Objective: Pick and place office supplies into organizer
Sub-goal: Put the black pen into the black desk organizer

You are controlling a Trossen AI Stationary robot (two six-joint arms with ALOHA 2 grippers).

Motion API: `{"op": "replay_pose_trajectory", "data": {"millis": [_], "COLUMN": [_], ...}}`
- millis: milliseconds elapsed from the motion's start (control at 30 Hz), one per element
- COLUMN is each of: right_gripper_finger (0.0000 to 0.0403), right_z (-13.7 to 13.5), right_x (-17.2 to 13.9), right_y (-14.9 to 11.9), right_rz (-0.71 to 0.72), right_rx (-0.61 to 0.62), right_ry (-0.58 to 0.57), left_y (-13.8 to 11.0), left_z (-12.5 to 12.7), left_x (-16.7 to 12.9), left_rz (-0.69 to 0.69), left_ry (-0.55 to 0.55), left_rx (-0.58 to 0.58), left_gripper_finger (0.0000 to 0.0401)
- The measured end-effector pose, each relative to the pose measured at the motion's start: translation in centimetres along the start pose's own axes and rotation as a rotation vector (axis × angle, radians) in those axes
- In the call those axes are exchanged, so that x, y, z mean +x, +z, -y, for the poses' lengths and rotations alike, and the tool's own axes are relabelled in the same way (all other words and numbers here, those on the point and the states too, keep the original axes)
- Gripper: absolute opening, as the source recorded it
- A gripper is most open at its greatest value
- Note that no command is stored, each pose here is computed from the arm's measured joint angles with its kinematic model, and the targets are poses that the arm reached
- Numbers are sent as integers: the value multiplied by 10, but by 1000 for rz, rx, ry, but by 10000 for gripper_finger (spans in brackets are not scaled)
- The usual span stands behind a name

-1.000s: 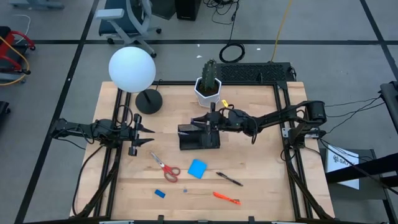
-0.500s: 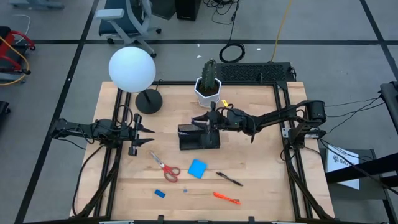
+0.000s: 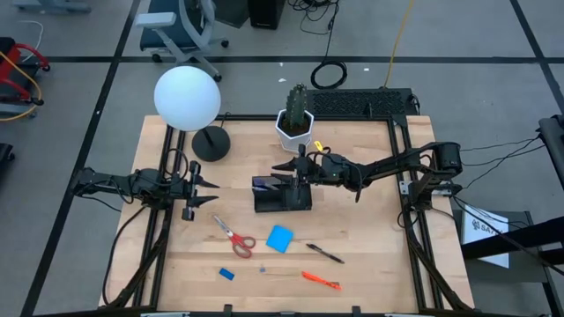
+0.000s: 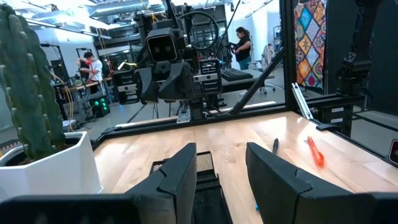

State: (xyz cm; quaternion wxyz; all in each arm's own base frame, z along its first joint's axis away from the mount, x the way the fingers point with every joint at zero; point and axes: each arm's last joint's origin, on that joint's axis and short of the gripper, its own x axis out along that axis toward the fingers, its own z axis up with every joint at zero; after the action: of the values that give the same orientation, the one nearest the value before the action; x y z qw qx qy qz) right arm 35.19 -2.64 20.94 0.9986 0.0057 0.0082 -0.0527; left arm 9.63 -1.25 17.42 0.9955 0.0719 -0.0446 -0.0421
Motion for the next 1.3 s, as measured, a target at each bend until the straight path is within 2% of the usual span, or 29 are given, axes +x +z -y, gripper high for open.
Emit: {"op": "replay_pose_trajectory", "data": {"millis": [367, 700, 967, 1300], "right_gripper_finger": [84, 80, 79, 75], "right_z": [0, -1, -5, -4], "right_x": [0, -1, -1, -24], "right_y": [1, -12, -16, 3], "right_rz": [10, -128, -167, -328], "right_rx": [-19, 3, -3, -38], "right_ry": [6, 9, 20, 21], "left_y": [0, 0, 0, 0], "left_z": [0, 0, 0, 0], "left_x": [0, 0, 0, 0], "left_rz": [0, 0, 0, 0], "left_ry": [0, 0, 0, 0], "left_rx": [0, 0, 0, 0], "left_gripper_finger": [145, 145, 145, 145]}}
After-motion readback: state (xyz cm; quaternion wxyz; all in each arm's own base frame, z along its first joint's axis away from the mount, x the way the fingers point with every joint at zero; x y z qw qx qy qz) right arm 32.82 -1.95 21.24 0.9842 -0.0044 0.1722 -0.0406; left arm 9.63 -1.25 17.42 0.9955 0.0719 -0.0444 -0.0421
